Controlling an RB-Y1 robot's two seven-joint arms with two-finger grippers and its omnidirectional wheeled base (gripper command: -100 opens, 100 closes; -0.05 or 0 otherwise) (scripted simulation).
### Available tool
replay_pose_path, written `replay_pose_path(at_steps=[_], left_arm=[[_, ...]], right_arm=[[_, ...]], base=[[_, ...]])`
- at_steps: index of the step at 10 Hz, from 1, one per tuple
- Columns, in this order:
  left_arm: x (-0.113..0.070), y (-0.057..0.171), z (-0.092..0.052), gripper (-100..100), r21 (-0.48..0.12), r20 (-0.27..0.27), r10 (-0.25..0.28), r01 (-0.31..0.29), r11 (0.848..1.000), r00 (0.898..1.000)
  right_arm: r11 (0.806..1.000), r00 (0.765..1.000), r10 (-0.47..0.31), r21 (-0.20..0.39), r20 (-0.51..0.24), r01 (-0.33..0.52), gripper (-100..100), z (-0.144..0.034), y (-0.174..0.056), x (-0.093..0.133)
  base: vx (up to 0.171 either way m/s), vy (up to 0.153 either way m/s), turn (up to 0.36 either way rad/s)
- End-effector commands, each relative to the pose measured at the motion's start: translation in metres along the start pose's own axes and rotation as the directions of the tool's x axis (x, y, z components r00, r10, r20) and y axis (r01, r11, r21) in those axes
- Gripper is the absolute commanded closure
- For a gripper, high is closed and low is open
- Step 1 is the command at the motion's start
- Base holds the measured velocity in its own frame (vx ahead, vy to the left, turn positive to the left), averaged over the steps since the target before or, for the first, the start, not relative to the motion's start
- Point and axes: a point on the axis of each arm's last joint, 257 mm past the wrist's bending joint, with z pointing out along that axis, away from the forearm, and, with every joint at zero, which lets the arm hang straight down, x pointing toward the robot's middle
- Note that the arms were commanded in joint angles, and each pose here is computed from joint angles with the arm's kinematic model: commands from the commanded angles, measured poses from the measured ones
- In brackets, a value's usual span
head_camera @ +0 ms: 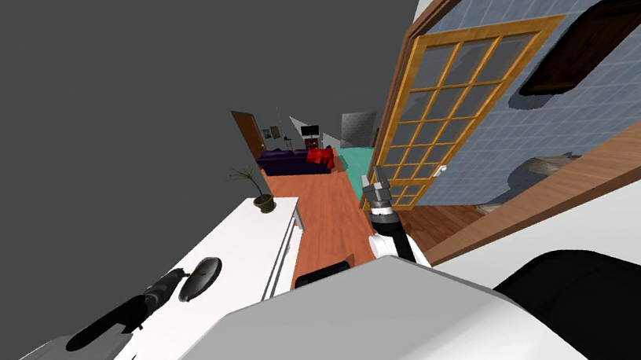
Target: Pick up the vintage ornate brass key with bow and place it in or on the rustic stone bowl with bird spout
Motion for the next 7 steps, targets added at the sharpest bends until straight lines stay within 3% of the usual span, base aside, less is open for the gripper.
replay_pose_path(at_steps=[1,2,6,7], left_arm=[[0.0000,0.0000,0.0000,100,0.000,0.000,0.000,0.000,1.000,1.000],[-0.0009,-0.0013,0.0002,-100,0.001,0.001,-0.005,0.005,1.000,1.000],[-0.0009,-0.0015,0.0002,-100,0.002,0.001,-0.004,0.004,1.000,1.000],[-0.0009,-0.0015,0.0002,0,0.002,0.001,-0.004,0.004,1.000,1.000]], right_arm=[[1.000,1.000,0.000,0.000,0.000,0.000,0,0.0000,0.0000,0.0000],[1.000,1.000,0.000,0.000,0.000,0.000,0,0.0000,0.0000,0.0000],[1.000,1.000,0.000,0.000,0.000,0.000,0,0.0000,0.0000,0.0000],[1.000,1.000,0.000,0.000,0.000,0.000,0,0.0000,0.0000,0.0000]], base=[[0.009,0.034,-0.052],[0.004,0.007,0.002],[0.000,0.000,0.000],[0.000,0.000,0.000]])
